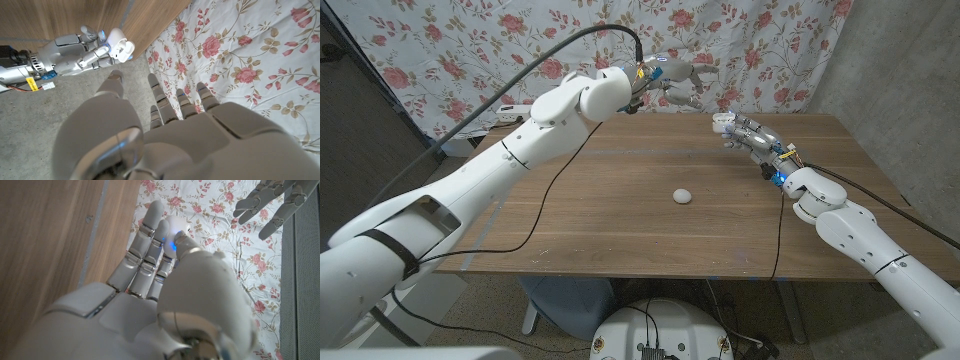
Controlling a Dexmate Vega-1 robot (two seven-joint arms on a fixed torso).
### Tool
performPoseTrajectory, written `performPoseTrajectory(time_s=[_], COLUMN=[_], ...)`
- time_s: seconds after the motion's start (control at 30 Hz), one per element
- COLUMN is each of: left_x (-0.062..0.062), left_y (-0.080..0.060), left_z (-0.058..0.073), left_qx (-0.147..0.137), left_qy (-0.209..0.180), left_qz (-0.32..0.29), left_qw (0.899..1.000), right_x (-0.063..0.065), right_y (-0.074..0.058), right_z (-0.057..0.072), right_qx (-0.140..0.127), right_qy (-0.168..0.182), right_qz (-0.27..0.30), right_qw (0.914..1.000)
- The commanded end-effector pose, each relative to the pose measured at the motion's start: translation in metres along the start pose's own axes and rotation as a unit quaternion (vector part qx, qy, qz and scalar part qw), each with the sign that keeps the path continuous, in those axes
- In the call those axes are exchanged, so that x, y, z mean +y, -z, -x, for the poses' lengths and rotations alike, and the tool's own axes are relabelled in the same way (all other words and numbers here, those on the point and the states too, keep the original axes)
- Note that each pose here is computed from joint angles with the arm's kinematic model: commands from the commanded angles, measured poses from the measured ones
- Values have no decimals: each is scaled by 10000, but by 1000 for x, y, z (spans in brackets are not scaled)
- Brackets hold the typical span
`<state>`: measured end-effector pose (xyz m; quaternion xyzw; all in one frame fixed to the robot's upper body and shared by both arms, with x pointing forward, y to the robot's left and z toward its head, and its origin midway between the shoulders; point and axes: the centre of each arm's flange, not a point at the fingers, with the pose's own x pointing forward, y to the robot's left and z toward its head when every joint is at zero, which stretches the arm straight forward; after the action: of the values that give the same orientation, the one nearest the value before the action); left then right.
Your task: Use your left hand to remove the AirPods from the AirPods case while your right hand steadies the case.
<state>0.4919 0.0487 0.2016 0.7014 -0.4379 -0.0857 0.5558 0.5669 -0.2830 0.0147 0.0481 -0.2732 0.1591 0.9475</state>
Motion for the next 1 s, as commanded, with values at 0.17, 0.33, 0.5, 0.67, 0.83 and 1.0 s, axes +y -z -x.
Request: performPoseTrajectory(time_s=[0.17,0.33,0.5,0.67,0.83,1.0], left_x=[-4,-6,-6,-7,-8,-9], left_y=[-2,-3,-4,-3,-3,-2], left_z=[-7,-11,-13,-13,-16,-20], left_qx=[-128,-145,-211,-185,-231,-268], left_qy=[229,265,369,352,362,405], left_qz=[-12,-10,-40,-33,-77,-92], left_qw=[9997,9995,9991,9992,9990,9988], right_x=[2,2,3,1,2,4], right_y=[-2,-2,-5,-9,-10,-10], right_z=[2,2,2,2,0,-3], right_qx=[17,35,52,62,84,99], right_qy=[-97,-129,-167,-166,-236,-292], right_qz=[-86,-115,-107,-71,-54,-88], right_qw=[9999,9998,9998,9998,9997,9995])
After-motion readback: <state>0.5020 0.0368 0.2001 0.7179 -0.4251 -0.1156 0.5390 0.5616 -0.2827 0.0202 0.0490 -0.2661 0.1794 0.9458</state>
